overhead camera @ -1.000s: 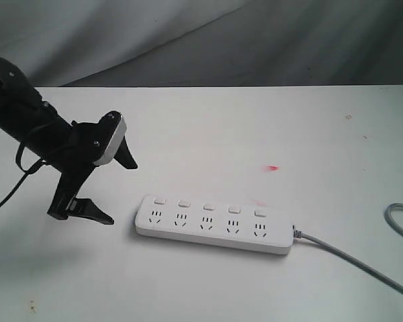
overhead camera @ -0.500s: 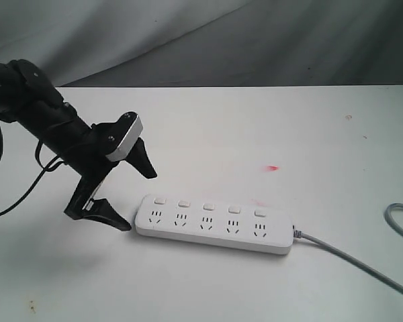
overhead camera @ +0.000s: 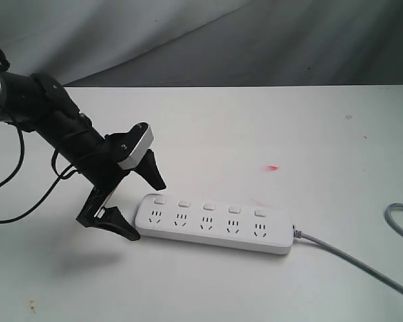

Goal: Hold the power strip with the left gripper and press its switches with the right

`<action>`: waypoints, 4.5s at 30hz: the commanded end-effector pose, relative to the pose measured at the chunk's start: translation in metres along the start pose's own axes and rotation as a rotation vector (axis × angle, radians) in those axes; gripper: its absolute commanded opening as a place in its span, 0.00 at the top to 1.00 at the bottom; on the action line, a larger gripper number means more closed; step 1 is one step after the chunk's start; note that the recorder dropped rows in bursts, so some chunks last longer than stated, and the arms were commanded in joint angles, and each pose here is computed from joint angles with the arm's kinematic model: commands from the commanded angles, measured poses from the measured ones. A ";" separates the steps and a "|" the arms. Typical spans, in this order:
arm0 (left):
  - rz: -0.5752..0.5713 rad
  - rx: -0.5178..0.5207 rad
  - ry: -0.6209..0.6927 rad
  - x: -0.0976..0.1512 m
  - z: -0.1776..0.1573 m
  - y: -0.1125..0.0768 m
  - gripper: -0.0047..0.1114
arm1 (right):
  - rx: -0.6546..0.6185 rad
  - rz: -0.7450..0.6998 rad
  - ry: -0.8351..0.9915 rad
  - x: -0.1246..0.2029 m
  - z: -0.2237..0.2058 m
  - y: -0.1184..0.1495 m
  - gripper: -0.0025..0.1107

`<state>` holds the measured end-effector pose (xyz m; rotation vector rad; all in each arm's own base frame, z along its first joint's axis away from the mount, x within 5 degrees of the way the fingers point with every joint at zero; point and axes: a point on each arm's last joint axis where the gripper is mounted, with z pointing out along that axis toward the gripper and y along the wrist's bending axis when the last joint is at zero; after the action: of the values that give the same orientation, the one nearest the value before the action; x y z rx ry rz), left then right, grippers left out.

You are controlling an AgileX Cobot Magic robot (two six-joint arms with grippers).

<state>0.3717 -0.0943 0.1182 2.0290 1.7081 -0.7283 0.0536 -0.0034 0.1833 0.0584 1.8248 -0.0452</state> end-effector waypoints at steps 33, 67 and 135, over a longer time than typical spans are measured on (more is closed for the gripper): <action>-0.042 -0.070 -0.023 0.002 0.009 0.010 0.66 | 0.009 -0.005 -0.005 0.001 0.000 -0.001 0.98; -0.042 -0.070 -0.023 0.002 0.009 0.010 0.66 | 0.009 -0.005 -0.005 0.001 0.000 -0.001 0.98; -0.042 -0.070 -0.023 0.002 0.009 0.010 0.66 | -0.116 0.300 -0.146 -0.238 0.017 0.008 0.98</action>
<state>0.3783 -0.0959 0.1082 1.9541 1.7511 -0.6956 0.1067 -0.0015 0.3914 0.3396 1.4652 0.3587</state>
